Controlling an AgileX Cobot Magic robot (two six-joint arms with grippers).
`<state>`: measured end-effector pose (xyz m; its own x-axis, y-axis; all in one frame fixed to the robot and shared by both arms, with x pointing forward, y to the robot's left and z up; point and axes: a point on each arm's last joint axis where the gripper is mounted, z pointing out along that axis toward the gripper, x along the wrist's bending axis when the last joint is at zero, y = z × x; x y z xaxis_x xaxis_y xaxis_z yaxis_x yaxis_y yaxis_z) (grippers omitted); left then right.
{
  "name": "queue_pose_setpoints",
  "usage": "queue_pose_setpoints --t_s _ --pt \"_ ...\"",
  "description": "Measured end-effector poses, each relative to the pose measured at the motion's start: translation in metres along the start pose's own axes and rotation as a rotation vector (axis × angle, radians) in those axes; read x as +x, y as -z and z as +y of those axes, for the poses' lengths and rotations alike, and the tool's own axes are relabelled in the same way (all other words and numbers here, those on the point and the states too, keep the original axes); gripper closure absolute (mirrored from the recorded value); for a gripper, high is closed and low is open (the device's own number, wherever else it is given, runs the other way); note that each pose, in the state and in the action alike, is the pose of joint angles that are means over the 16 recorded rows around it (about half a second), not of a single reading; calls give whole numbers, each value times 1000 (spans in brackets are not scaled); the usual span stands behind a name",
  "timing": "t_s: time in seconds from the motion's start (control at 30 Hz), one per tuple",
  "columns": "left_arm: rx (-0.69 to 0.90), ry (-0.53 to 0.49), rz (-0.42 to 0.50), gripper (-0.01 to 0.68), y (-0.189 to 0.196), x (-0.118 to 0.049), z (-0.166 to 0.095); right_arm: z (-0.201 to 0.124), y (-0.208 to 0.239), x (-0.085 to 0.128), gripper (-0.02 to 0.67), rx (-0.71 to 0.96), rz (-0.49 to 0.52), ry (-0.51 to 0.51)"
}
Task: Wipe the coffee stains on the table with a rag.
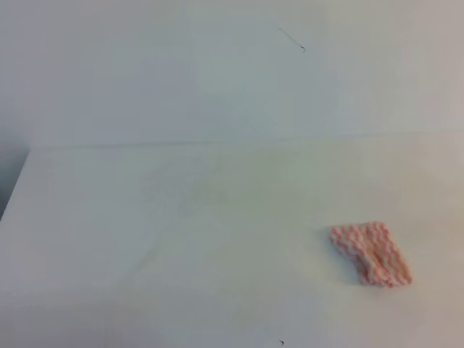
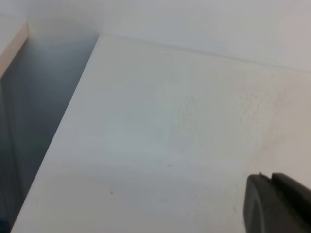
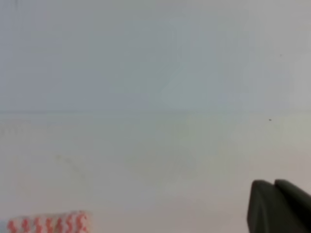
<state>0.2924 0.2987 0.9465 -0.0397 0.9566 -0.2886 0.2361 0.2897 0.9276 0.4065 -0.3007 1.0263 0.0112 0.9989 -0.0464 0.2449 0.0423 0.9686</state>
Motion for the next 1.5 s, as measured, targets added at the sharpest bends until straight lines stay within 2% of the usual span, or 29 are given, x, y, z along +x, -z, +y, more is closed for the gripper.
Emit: queue_pose_setpoints --t_s 0.27,0.53,0.87,1.5 --pt "0 0 0 672 0 0 0 -48 48 -6 652 -43 -64 -66" --pt "0 0 0 672 0 0 0 -80 77 -2 652 -44 -58 -70" --pt "0 0 0 672 0 0 0 -92 93 2 653 -26 -35 -46" --pt "0 0 0 672 0 0 0 -95 94 3 653 -7 -25 -65"
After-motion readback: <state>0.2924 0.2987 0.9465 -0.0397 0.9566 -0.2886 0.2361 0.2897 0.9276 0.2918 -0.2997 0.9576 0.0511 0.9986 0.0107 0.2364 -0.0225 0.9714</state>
